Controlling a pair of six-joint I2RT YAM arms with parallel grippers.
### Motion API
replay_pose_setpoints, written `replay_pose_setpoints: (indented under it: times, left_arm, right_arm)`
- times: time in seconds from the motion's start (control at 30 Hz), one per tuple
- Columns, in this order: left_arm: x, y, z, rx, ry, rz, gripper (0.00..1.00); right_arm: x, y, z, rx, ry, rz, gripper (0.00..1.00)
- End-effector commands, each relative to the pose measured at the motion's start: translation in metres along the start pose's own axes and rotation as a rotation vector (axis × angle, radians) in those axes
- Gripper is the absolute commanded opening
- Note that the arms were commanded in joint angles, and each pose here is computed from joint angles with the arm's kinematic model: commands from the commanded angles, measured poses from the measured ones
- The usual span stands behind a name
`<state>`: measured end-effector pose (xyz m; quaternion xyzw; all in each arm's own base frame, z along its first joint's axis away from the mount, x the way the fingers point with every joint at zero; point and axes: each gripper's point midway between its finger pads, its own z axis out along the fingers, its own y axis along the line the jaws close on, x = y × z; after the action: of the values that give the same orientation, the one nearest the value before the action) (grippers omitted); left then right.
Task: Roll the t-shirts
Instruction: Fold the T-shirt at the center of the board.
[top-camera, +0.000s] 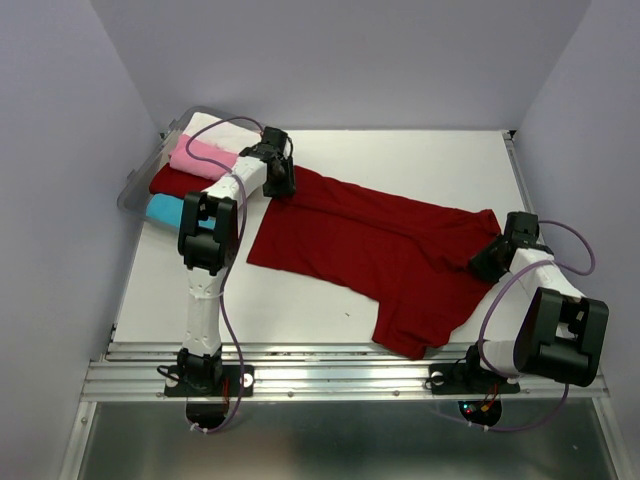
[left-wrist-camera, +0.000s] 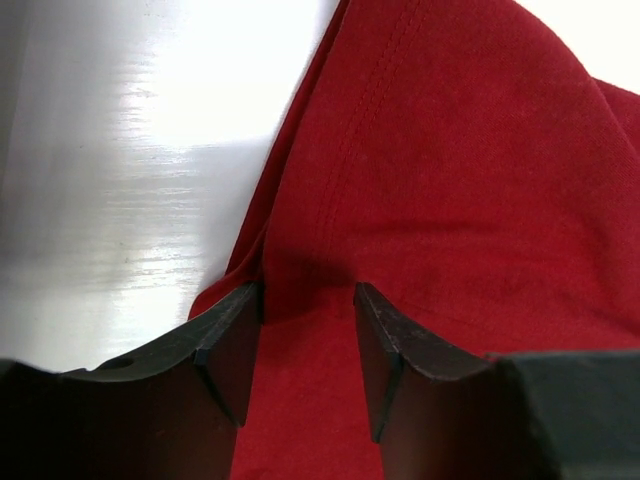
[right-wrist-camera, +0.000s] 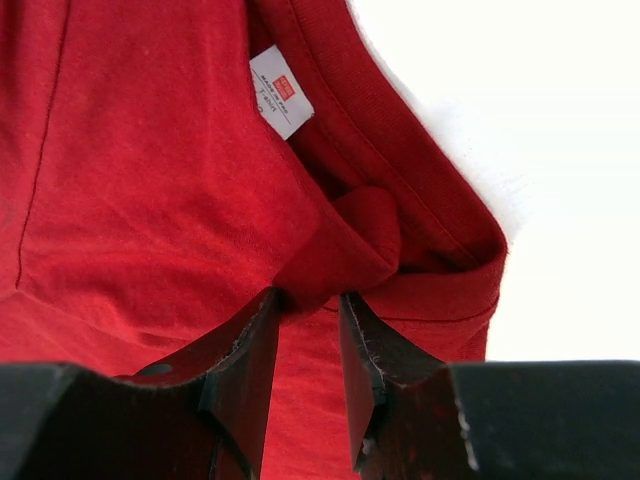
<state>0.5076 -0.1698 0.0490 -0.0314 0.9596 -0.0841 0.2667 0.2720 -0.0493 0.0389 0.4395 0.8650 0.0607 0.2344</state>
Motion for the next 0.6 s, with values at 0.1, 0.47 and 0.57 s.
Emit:
replay_pose_setpoints:
  times: [0.1,0.47,0.57]
  left_arm:
    - [-0.037,-0.010,-0.029,0.000,-0.125,0.005,0.51]
    - [-0.044,-0.013,-0.033,0.008,-0.166,0.011,0.52]
    - [-0.045,-0.013,-0.032,0.008,-0.169,0.009,0.52]
  right_arm:
    - [-0.009,0.002,-0.001,-0.016,-0.040,-0.003,0.36]
    - [-0.008,0.002,0.000,-0.017,-0.035,-0.003,0.36]
    - [-0.007,0.002,0.001,-0.015,-0.031,-0.005,0.36]
